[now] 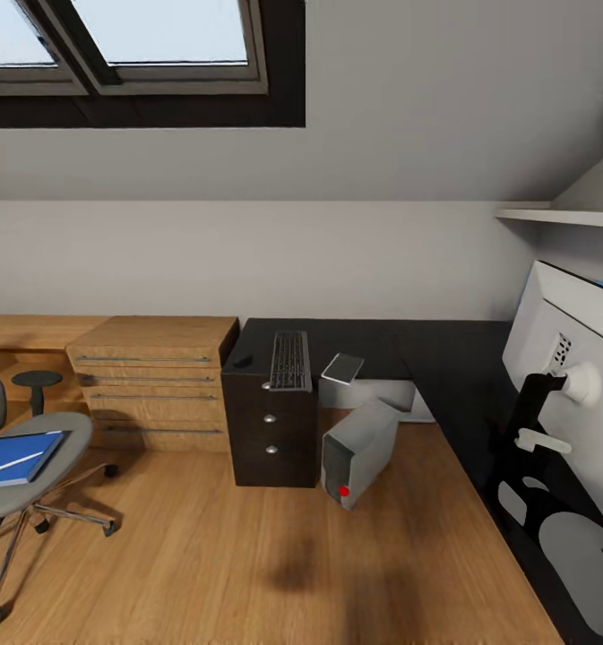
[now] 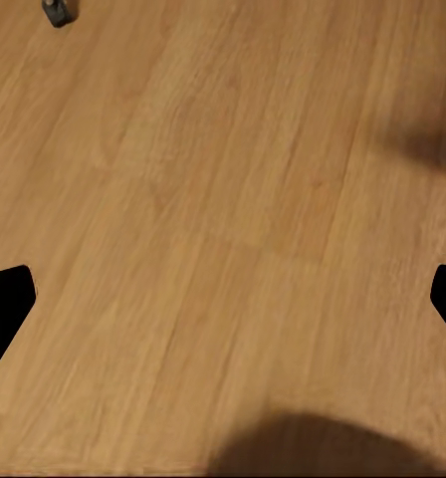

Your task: In the bedroom, organize the workspace by keeping the computer under the desk, ensuring the monitor is on the desk, placing the keyboard on the desk next to the monitor, placing the mouse on the desk next to the keyboard, moving the folder from the swivel chair onto the desk next to the mouse, stacking the notebook on top of the folder with the pen on top of the notebook, and positioning the swivel chair next to the desk.

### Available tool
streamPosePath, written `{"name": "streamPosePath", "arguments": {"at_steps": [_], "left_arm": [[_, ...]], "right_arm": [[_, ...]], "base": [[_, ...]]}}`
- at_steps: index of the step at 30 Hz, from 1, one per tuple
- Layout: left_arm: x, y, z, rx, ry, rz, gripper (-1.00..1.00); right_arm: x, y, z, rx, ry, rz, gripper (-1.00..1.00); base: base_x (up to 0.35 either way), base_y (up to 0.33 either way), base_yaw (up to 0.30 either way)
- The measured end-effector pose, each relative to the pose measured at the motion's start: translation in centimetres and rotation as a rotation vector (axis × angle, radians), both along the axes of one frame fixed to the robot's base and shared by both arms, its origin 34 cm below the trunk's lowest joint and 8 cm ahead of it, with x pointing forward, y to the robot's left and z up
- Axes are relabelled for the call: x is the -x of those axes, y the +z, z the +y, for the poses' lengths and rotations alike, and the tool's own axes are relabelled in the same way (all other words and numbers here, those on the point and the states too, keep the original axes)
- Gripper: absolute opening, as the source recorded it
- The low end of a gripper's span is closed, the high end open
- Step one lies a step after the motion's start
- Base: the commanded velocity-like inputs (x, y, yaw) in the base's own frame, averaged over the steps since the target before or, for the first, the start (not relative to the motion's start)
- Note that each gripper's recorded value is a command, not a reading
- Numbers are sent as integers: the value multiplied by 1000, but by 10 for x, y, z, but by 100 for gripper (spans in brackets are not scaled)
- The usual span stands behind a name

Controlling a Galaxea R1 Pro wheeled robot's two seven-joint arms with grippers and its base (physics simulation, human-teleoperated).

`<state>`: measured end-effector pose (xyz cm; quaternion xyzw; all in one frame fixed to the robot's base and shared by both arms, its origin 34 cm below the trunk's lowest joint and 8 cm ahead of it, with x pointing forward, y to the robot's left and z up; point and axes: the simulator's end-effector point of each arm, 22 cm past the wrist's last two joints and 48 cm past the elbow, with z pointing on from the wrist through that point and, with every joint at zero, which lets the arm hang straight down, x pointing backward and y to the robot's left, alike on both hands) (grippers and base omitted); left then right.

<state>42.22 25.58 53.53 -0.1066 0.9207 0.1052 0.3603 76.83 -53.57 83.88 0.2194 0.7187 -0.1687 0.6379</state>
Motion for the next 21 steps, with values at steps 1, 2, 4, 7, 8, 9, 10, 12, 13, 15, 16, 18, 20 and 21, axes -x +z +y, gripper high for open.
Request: {"name": "streamPosePath", "arguments": {"at_steps": [1, 2, 4, 7, 8, 9, 10, 12, 13, 15, 16, 18, 20, 21], "left_arm": [[0, 0, 0, 0, 0, 0, 100], [0, 0, 0, -1, 1, 0, 100], [0, 0, 0, -1, 1, 0, 100], [0, 0, 0, -1, 1, 0, 100], [0, 0, 0, -1, 1, 0, 100], [0, 0, 0, -1, 1, 0, 100], [0, 0, 0, -1, 1, 0, 100], [0, 0, 0, -1, 1, 0, 100], [0, 0, 0, -1, 2, -1, 100], [0, 0, 1, -1, 2, -1, 100], [0, 0, 1, -1, 2, -1, 100], [0, 0, 1, -1, 3, -1, 100], [0, 0, 1, -1, 3, -1, 100], [0, 0, 1, -1, 3, -1, 100]], "right_arm": [[0, 0, 0, 0, 0, 0, -100], [0, 0, 0, 0, 0, 0, -100], [0, 0, 0, 0, 0, 0, -100], [0, 0, 0, 0, 0, 0, -100], [0, 0, 0, 0, 0, 0, -100], [0, 0, 0, 0, 0, 0, -100], [0, 0, 0, -1, 0, 0, -100], [0, 0, 0, 0, 0, 0, -100], [0, 0, 0, 0, 0, 0, -100], [0, 0, 0, 0, 0, 0, -100], [0, 0, 0, 0, 0, 0, -100], [0, 0, 0, -1, 0, 0, -100], [0, 0, 0, -1, 0, 0, -100], [0, 0, 0, 0, 0, 0, -100]], "base": [[-333, 0, 0], [-333, 0, 0], [-333, 0, 0], [-334, 0, 0], [-334, 0, 0], [-334, 0, 0], [-334, 0, 0], [-334, 0, 0], [-334, 0, 0], [-334, 0, 0], [-334, 0, 0], [-334, 0, 0], [-334, 0, 0], [-333, 0, 0]]}}
